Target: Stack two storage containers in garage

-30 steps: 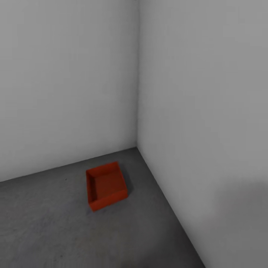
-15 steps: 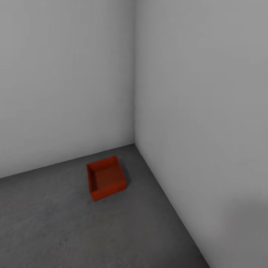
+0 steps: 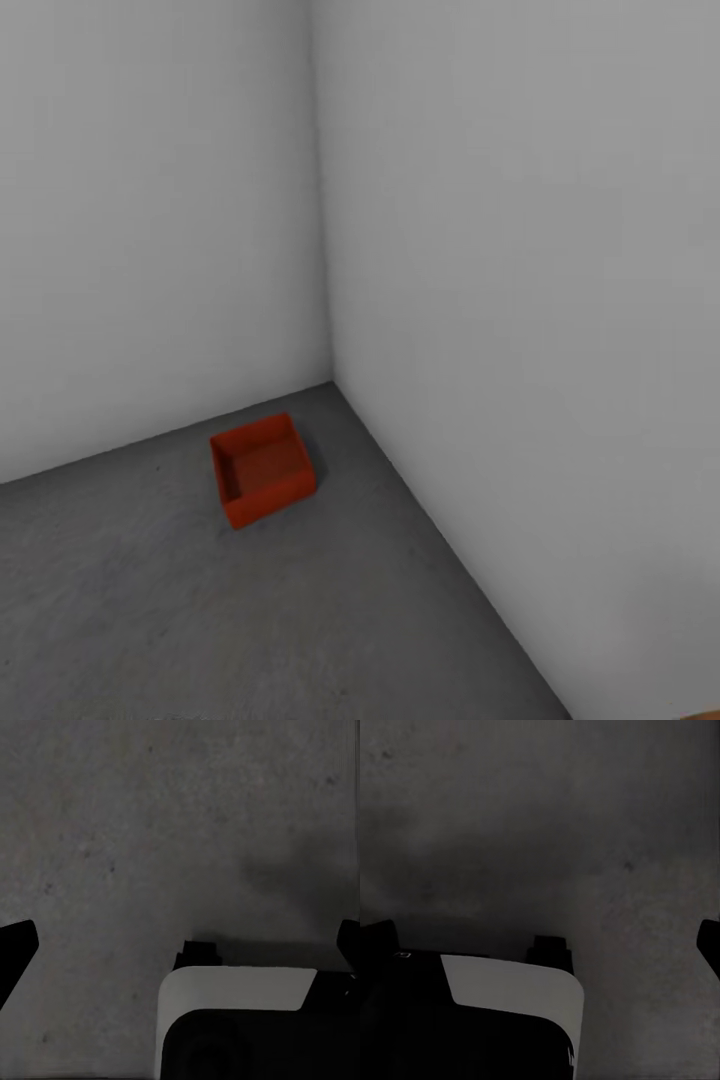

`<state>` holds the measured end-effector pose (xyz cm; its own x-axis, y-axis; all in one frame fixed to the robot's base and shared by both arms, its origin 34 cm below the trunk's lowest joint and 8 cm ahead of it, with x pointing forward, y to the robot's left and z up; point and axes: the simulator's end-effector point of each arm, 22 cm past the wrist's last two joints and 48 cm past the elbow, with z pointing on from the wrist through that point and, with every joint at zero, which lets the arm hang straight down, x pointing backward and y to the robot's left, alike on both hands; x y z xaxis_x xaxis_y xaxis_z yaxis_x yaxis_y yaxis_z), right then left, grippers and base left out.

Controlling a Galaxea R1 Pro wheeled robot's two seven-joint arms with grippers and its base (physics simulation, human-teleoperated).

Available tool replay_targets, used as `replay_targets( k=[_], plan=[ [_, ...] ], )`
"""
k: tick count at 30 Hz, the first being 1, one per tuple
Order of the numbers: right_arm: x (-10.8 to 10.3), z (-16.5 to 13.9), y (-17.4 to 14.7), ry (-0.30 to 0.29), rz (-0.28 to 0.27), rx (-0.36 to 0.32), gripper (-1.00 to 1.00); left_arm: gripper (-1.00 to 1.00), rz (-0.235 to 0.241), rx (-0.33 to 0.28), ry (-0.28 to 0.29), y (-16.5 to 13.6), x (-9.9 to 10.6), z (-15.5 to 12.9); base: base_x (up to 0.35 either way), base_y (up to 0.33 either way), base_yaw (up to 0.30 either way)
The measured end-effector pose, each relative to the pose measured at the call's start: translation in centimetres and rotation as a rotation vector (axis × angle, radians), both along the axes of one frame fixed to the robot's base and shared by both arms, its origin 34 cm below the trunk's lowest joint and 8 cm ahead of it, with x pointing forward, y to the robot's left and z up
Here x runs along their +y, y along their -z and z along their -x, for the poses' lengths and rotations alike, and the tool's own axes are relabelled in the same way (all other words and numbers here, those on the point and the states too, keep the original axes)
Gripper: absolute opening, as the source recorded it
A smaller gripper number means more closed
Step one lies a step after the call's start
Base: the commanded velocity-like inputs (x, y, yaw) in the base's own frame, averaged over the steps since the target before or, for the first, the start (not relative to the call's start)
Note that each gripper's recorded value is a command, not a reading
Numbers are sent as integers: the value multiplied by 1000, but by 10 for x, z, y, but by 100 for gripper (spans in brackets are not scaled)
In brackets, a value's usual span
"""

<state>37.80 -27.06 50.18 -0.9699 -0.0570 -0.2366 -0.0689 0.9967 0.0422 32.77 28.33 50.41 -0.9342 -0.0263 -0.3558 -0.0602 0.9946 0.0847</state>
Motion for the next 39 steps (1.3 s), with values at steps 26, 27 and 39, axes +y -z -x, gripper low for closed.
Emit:
replay_targets(
  k=[26,27,39],
  plan=[
    [0,-13,-8,0,0,-33,100,100,-1,-33,-37,-6,4,-11,-253,-4,-232],
    [0,-13,-8,0,1,-34,100,100,-1,-34,-39,-7,5,-12,-216,-80,-242],
    [0,-18,-12,0,1,-48,100,100,-2,-48,-42,-9,6,-17,-61,-29,-246]
  ],
)
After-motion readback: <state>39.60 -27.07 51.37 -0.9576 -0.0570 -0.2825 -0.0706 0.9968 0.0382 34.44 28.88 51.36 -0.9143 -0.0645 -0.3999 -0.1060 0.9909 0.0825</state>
